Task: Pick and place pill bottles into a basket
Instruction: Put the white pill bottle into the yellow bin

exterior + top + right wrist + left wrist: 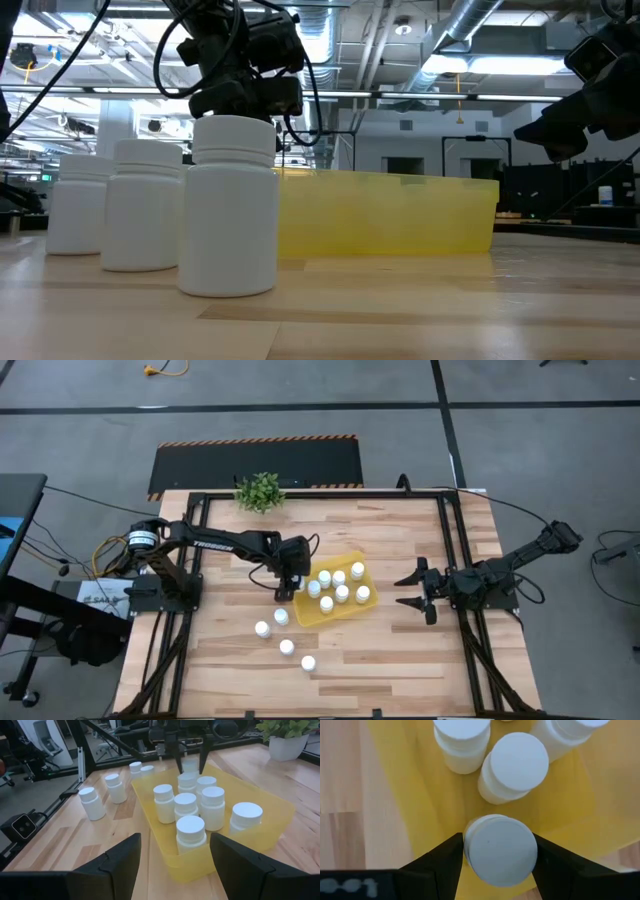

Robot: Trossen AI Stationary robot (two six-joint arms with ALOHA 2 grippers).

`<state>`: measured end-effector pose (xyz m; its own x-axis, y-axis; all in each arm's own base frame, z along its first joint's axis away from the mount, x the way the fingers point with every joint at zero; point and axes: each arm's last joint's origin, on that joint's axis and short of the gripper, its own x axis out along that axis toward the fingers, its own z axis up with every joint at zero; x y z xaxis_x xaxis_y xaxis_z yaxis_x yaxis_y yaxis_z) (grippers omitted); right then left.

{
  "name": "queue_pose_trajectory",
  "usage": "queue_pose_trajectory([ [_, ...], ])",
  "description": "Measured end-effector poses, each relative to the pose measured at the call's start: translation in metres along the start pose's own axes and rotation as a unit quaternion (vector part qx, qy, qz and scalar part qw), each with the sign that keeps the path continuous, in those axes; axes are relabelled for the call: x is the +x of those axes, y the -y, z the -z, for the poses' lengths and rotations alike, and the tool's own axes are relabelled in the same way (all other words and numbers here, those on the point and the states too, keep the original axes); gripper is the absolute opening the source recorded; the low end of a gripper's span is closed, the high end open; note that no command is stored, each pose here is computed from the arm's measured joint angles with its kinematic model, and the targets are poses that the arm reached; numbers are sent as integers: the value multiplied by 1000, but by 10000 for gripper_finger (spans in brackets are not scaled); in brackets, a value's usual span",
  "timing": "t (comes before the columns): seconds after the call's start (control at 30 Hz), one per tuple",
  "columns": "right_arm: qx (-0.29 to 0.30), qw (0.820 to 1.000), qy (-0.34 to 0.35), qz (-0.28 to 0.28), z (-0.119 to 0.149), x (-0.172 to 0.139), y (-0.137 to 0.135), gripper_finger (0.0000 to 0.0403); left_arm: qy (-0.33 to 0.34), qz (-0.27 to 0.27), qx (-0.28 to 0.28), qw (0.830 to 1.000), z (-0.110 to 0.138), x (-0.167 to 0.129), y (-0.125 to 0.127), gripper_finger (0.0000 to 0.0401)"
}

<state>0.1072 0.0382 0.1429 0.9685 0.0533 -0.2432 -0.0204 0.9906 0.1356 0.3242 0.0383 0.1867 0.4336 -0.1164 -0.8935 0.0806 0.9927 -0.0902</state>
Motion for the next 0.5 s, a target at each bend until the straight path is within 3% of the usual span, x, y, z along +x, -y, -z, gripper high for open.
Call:
queue_pose_trajectory([
  [0.5, 0, 1000, 0, 0, 0, 0, 0, 230, 1, 2, 9, 1000, 0, 0, -1, 200],
])
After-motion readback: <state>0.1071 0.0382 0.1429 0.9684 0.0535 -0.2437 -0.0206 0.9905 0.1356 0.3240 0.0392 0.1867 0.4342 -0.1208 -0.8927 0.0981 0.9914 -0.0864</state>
